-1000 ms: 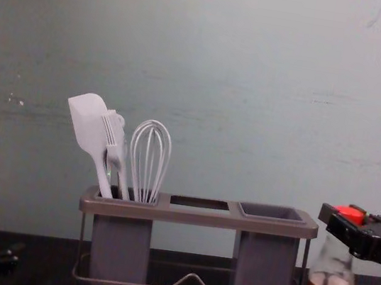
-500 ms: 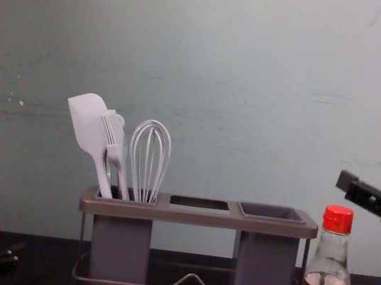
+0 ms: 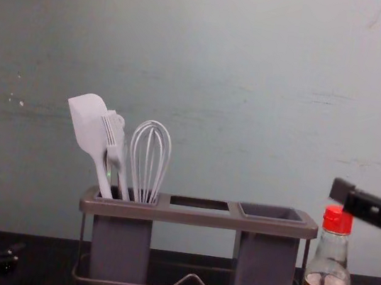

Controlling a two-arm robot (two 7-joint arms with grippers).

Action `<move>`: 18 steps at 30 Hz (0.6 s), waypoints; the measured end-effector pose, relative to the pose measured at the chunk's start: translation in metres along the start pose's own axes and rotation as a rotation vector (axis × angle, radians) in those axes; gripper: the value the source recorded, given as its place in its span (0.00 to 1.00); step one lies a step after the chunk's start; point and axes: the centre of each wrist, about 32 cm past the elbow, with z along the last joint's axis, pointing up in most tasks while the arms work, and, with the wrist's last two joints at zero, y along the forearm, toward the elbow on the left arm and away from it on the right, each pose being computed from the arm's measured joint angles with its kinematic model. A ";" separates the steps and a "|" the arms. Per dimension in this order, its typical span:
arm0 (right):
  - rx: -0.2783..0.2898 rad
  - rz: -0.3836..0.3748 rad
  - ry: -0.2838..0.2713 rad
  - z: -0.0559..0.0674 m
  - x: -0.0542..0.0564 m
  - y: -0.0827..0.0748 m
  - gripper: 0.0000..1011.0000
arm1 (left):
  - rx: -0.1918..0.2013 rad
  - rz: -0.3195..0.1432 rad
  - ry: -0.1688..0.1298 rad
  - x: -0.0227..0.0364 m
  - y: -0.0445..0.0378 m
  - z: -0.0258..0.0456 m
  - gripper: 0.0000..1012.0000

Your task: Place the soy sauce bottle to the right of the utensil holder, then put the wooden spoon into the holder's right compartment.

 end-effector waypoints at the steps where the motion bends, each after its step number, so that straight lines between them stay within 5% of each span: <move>1: -0.015 0.020 0.000 0.000 -0.004 -0.003 0.99 | 0.000 0.000 0.000 0.0000 0.0000 0.0000 0.99; 10: -0.086 0.121 -0.008 -0.003 -0.022 -0.013 0.99 | 0.000 0.000 0.000 0.0000 0.0000 0.0000 0.99; 18: -0.211 0.228 -0.007 -0.017 -0.039 -0.016 0.99 | 0.000 0.000 0.000 0.0000 0.0000 0.0000 0.99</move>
